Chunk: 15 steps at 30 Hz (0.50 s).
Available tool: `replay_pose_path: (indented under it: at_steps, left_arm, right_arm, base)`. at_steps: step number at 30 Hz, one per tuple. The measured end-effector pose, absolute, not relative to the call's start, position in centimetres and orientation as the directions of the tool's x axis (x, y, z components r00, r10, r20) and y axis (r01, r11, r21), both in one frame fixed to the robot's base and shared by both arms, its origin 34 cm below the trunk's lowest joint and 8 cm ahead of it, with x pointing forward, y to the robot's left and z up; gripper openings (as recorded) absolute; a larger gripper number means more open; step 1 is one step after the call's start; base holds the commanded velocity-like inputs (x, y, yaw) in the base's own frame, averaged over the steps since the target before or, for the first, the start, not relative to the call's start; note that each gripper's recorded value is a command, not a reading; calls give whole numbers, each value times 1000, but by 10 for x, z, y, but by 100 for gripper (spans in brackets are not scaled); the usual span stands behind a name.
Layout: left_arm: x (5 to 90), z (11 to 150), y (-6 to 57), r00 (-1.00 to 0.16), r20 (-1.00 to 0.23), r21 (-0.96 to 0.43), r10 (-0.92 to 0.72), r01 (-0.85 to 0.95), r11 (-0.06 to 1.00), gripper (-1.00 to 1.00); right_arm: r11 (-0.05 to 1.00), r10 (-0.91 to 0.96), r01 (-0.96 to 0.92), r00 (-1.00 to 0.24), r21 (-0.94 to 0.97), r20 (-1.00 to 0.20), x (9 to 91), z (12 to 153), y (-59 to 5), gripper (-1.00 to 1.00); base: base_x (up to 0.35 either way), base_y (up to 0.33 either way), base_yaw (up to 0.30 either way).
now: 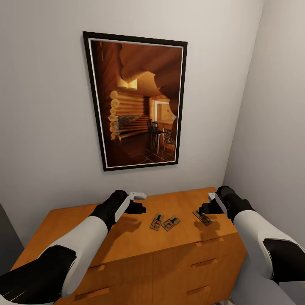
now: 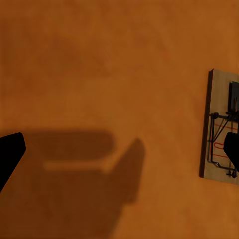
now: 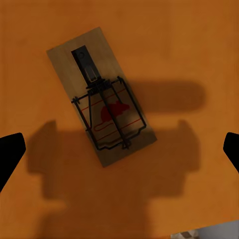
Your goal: Take the four mousetraps from the cabinet in the bathroom and place them on the bathroom floor. Make sure all four end up on the same floor surface, and ensure that at least two of them are either under or directly next to the same bathroom sink.
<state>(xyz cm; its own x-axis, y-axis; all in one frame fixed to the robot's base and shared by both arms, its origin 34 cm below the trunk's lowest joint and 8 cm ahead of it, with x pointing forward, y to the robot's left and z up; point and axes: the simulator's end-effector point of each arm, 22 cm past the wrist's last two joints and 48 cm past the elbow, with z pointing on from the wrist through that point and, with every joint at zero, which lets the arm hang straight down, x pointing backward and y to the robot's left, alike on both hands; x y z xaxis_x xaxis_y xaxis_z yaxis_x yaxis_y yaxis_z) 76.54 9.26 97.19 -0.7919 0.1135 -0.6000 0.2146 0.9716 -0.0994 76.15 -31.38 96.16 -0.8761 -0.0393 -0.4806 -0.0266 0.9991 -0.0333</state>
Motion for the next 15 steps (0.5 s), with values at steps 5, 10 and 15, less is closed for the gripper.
replay_pose_path:
  at_steps: [5, 10, 15]
  left_arm:
    - [765, 972, 92, -792, -600, -100, 113, 214, 972, 100]
    - [765, 972, 92, -792, -600, -101, 113, 214, 972, 100]
    - [765, 972, 92, -792, -600, -101, 113, 214, 972, 100]
  right_arm:
    - [999, -39, -27, -876, -33, -481, 761, 962, -314, 100]
    - [999, -39, -27, -876, -33, -481, 761, 962, -314, 100]
    - [999, -39, -27, -876, -33, -481, 761, 962, -314, 100]
  base:
    - [0, 0, 0]
    - [0, 0, 0]
    - [0, 0, 0]
